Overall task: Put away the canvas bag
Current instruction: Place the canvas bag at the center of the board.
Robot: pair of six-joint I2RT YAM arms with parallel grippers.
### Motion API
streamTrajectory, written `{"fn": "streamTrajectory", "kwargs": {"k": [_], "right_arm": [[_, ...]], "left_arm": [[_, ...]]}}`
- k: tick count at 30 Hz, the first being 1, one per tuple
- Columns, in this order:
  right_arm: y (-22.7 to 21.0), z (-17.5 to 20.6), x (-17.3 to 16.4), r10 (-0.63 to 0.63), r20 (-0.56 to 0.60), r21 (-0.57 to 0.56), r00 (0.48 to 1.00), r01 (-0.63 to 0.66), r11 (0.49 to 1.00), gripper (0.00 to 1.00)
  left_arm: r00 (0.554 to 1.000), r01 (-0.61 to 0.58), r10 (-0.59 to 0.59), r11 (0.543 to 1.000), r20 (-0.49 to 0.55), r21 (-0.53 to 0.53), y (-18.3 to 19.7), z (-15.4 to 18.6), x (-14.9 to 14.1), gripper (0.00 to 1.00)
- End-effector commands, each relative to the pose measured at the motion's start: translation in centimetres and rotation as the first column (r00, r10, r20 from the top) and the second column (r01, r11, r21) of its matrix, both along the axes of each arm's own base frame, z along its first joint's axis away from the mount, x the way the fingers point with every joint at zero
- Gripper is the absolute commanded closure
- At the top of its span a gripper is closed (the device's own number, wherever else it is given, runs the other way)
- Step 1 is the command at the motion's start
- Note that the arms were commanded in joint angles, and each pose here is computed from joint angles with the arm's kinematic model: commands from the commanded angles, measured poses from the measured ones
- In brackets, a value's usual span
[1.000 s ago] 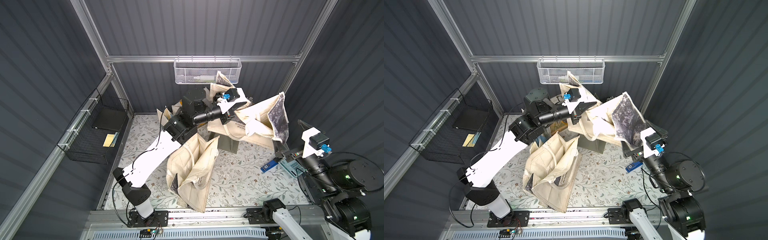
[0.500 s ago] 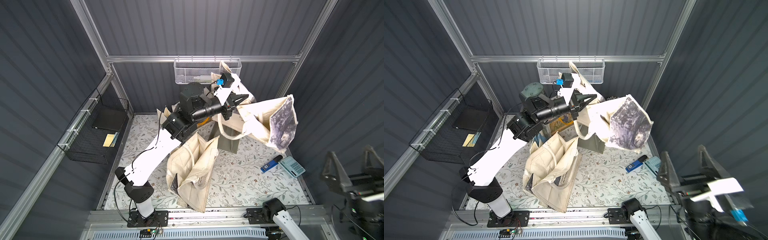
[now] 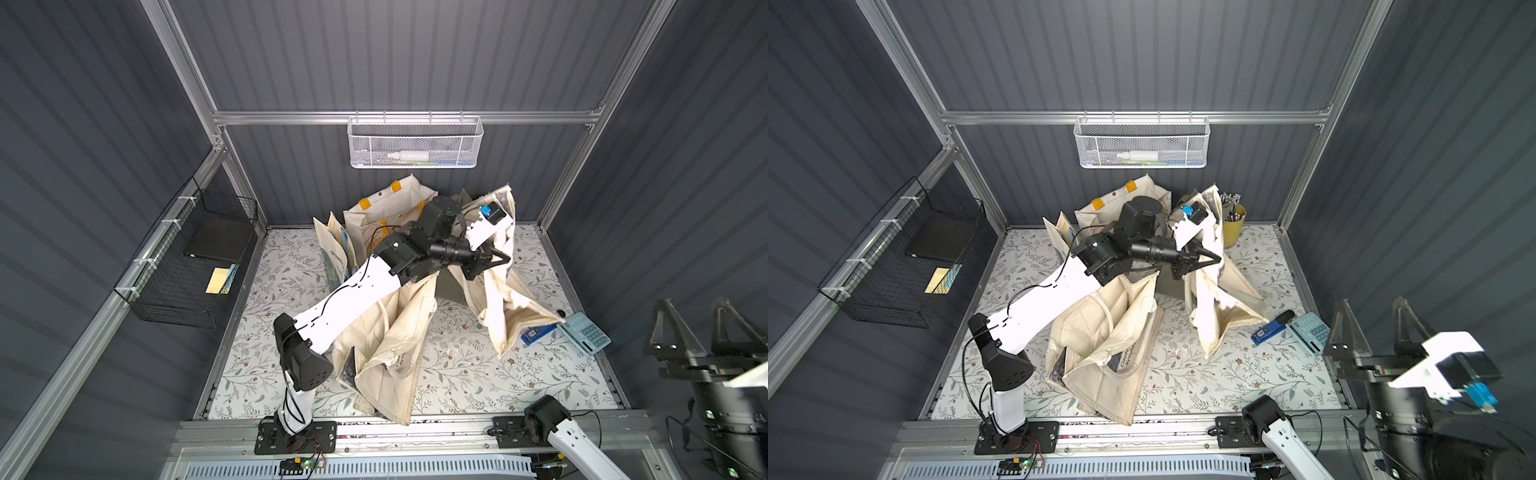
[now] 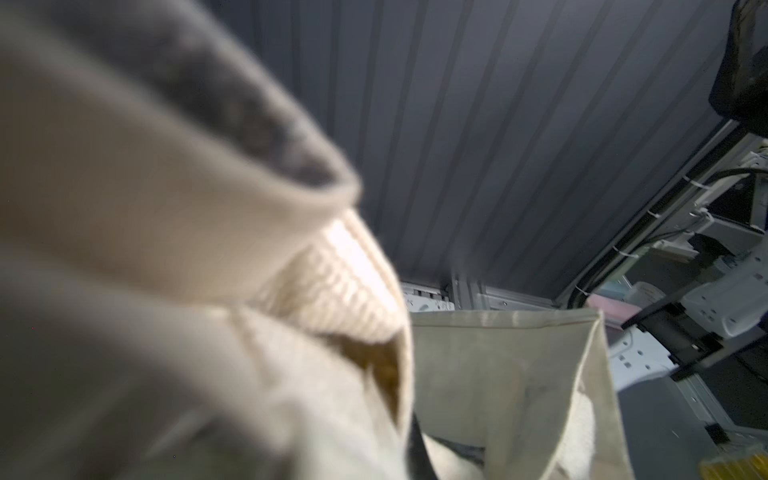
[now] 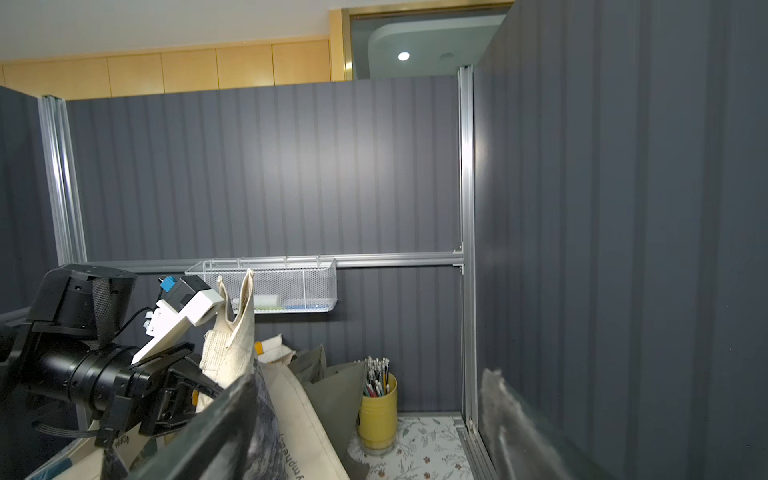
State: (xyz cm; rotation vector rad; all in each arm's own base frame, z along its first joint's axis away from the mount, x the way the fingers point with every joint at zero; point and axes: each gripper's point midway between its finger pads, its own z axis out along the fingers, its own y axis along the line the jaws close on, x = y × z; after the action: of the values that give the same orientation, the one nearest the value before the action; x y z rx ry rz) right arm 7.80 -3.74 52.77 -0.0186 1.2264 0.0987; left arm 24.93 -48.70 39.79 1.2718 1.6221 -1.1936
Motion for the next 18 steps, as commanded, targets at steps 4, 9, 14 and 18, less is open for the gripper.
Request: {"fn": "streamTrajectory", "kwargs": {"k": [4, 9, 14, 18], "right_arm": [[1.4, -3.5, 3.9, -0.011, -0.161, -0.013, 0.987, 0.009, 1.000, 0.11], [2.5, -4.9, 5.9, -0.024, -0.186, -0.054, 0.982, 0.014, 0.998, 0.08], [3.4, -6.0, 6.9, -0.006, -0.204, -0.062, 0.979, -0.007, 0.998, 0.07], [2.8, -5.9, 6.3, -0.010, -0.185, -0.037, 0.983, 0.003, 0.999, 0.07]], "left_arm": [[0.990, 0.053, -0.043, 0.996, -0.137, 0.072, 1.6, -1.4, -2.8, 1.00], [0.986, 0.113, -0.110, 0.993, -0.124, 0.017, 0.8, 1.1, -6.0, 1.00], [0.982, 0.163, -0.165, 0.986, -0.094, -0.034, 0.6, 4.0, -8.8, 1.00], [0.979, 0.185, -0.189, 0.981, -0.072, -0.060, 0.9, 5.8, -11.0, 1.00]]}}
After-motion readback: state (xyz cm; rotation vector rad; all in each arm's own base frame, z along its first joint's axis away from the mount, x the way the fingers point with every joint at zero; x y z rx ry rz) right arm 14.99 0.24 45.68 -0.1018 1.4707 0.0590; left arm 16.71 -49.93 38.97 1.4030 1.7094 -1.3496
